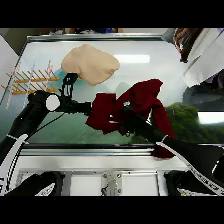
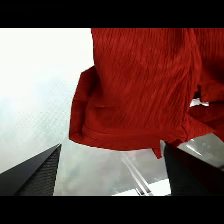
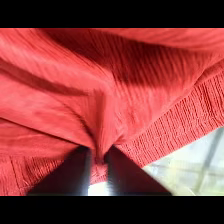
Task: Fold the clothes and pants, and hang the long-sleeved shirts on hangers.
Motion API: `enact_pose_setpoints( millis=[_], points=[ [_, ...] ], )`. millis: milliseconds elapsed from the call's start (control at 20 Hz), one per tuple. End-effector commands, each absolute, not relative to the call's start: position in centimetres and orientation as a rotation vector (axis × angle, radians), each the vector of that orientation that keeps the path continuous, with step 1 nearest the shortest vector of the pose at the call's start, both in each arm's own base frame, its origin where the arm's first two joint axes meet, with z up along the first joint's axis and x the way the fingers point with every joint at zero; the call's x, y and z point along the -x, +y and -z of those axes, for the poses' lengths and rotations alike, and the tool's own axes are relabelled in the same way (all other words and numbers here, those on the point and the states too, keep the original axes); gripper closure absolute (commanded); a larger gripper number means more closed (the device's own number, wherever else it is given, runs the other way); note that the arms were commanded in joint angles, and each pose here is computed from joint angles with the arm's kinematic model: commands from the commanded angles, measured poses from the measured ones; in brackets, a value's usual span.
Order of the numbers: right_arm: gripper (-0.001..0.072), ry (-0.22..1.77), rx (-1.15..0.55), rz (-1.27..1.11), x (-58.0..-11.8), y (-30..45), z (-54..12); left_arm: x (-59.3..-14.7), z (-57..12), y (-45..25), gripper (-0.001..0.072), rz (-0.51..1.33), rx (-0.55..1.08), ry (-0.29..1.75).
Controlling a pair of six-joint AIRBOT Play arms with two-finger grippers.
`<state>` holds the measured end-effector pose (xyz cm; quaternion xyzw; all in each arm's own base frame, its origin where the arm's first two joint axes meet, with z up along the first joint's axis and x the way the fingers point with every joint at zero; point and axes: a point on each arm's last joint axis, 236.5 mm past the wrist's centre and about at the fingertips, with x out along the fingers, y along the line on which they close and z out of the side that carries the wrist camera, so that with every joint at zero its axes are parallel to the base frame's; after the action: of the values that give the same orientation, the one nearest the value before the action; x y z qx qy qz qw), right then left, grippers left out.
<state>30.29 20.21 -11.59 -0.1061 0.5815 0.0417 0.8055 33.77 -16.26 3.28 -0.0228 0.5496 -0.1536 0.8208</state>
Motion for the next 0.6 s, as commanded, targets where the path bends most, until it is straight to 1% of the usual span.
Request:
enact_pose_setpoints(
  millis=[0, 150, 250, 350, 550],
  points=[
    [0.0681, 1.213, 0.222, -0.094, -30.7, 20.0, 10.1, -33.8, -3.3, -16.3, 0.0018, 0.323, 0.054, 1.172],
    [0.0682, 1.124, 0.165, -0.118, -31.8, 19.6, 5.4, -33.7, -3.3, -16.5, 0.0019, 0.329, 0.065, 1.174],
    [0.0682, 1.044, 0.146, -0.158, -32.1, 18.9, 1.2, -33.4, -3.6, -17.6, 0.0019, 0.355, 0.115, 1.18],
    [0.0682, 1.003, 0.124, -0.166, -31.5, 17.6, -2.1, -33.1, -3.8, -18.9, 0.0019, 0.389, 0.123, 1.171],
    [0.0682, 0.969, 0.06, -0.147, -29.3, 15.4, -6.3, -31.3, -4.1, -24.0, 0.0019, 0.513, 0.068, 1.139]
  ],
)
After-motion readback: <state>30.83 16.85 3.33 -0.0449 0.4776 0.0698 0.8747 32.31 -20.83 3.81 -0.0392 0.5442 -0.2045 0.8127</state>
